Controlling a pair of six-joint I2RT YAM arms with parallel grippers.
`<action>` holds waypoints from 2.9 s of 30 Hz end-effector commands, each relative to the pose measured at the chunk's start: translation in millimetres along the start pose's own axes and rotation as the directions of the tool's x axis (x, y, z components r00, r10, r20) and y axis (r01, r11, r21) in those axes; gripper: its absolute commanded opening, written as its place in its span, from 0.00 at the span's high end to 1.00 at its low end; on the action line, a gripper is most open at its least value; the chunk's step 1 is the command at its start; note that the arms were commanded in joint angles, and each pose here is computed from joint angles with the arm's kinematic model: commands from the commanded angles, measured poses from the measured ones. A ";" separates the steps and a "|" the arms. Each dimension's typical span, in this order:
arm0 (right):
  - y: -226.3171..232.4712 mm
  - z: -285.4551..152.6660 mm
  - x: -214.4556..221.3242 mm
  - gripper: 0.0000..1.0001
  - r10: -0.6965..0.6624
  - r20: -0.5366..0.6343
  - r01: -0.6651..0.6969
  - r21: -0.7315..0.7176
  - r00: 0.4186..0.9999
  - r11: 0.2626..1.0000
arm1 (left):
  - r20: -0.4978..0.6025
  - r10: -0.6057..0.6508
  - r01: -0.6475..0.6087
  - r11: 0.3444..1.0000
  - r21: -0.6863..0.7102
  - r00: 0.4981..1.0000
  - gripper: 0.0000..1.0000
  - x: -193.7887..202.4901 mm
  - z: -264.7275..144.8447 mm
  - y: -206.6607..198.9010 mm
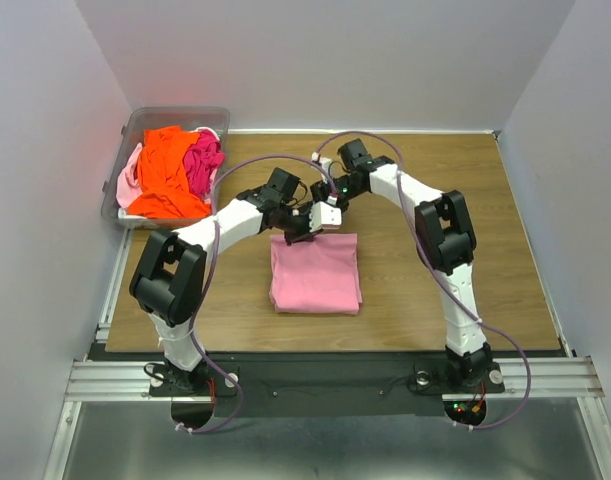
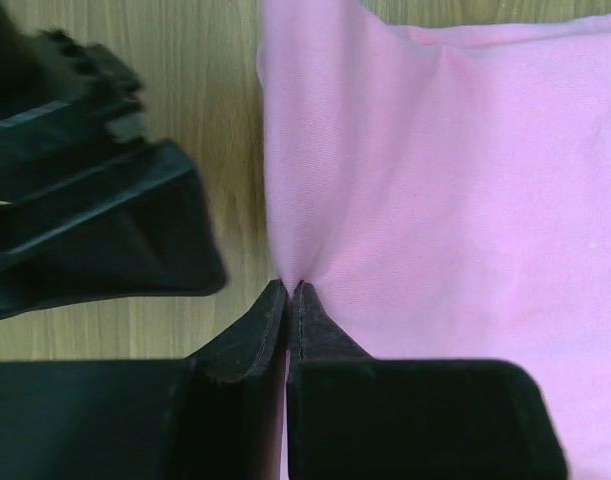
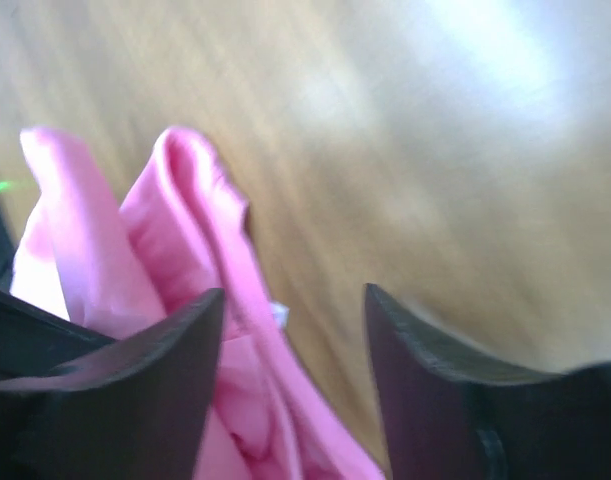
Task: Fold and stack the t-shirts
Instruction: Fold the tshirt
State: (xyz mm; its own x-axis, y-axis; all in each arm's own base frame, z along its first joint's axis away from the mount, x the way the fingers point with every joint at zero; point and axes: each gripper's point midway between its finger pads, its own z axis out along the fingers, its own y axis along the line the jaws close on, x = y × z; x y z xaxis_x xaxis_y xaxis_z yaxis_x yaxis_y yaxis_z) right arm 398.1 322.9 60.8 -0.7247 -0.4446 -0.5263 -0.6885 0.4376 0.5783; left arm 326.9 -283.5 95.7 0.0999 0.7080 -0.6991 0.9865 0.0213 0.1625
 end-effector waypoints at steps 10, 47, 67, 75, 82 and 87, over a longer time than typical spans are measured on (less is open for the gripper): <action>18.3 -145.8 -78.8 0.30 -0.107 0.282 0.041 0.232 0.954 0.972 | 0.224 -0.262 0.311 0.924 -0.224 0.939 0.46 -28.1 -95.2 92.1; 30.3 -122.5 -42.0 0.55 0.315 0.311 -0.276 -0.162 0.897 0.947 | 0.348 -0.724 0.704 0.679 0.209 0.595 0.55 -12.5 -74.7 47.0; 16.2 -67.2 59.6 0.60 0.426 0.123 -0.410 -0.135 0.896 0.902 | 0.135 -0.866 0.829 0.501 0.250 0.482 0.63 76.3 -22.3 -9.0; 107.8 -86.3 44.4 0.57 0.362 0.102 -0.326 -0.258 0.927 0.909 | 0.162 -0.763 0.682 0.637 0.359 0.626 0.61 -9.6 -53.7 -56.6; 94.6 -29.9 92.0 0.57 0.406 -0.048 -0.406 -0.240 0.912 0.882 | 0.011 -0.873 0.811 0.458 0.365 0.488 0.60 34.2 -4.8 -86.1; 53.1 -3.5 132.3 0.59 0.473 -0.110 -0.485 -0.161 0.874 0.860 | -0.080 -0.962 0.941 0.237 0.244 0.263 0.60 112.1 11.5 -72.5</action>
State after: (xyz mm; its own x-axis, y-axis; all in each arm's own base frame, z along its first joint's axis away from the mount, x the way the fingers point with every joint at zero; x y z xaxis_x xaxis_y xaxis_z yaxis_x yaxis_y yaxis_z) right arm 260.7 300.5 53.2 -0.9499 -0.2838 -0.1308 -0.2455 0.4187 0.8743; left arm 247.5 -251.9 35.3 -0.8594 0.3182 -0.4002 0.4989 0.3509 -0.7924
